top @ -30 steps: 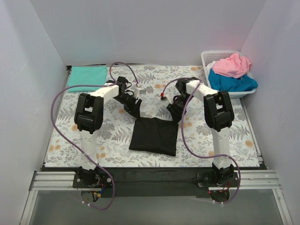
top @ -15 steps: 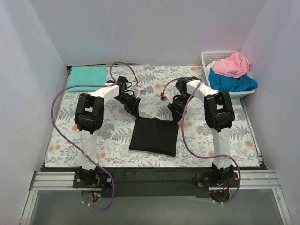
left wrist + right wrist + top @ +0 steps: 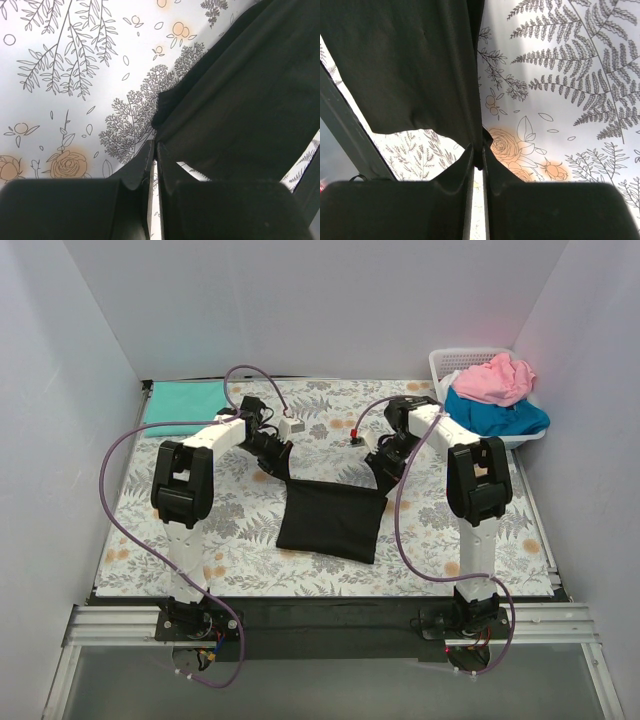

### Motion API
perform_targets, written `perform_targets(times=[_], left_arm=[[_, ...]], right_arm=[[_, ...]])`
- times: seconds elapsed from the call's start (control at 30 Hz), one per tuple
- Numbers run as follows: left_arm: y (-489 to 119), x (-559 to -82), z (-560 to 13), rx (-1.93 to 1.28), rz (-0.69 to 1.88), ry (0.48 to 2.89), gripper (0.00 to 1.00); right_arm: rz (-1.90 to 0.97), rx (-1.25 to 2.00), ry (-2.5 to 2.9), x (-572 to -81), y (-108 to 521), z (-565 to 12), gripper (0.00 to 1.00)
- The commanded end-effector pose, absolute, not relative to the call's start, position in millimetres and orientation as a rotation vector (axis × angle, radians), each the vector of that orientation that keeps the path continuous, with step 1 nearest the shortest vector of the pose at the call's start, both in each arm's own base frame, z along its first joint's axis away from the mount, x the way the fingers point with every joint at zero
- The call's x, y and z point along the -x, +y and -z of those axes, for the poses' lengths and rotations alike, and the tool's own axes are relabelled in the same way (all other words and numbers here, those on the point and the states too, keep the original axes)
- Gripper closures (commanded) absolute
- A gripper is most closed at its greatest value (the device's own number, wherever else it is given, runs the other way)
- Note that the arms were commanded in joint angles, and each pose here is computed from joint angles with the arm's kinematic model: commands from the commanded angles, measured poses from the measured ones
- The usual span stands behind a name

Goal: Fold and stack the t-shirts
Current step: Fold the tshirt

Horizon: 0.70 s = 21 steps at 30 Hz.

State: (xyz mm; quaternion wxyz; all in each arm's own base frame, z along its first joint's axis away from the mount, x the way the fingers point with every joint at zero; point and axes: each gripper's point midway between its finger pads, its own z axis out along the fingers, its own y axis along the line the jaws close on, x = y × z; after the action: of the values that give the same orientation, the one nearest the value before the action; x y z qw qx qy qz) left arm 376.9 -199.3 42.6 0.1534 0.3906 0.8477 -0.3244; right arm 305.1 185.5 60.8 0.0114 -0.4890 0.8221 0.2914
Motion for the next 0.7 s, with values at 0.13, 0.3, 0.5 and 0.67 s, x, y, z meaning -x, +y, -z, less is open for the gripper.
perform_targets(times=[0.13, 0.3, 0.5, 0.67], left_arm=[[-208.1, -384.2, -63.2, -1.119, 0.954, 2.357, 1.0], [-209.1, -386.3, -63.5, -1.126, 0.946, 2.343, 1.0], [-211.1, -387.7, -62.1, -1.124, 0.956, 2.343, 1.0], [-212.6, -389.0, -62.3, -1.131, 0.947, 2.339, 1.0]], right_arm=[[-0.901, 1.482, 2.588, -324.4, 189.3, -64.0, 0.71], [-0.879, 1.467, 2.581, -336.0, 192.6, -65.0, 0.61], [-0.883, 1.458, 2.592, -343.9, 195.6, -56.1, 0.56], [-0.892, 1.458, 2.604, -342.6, 195.4, -52.4, 0.6]])
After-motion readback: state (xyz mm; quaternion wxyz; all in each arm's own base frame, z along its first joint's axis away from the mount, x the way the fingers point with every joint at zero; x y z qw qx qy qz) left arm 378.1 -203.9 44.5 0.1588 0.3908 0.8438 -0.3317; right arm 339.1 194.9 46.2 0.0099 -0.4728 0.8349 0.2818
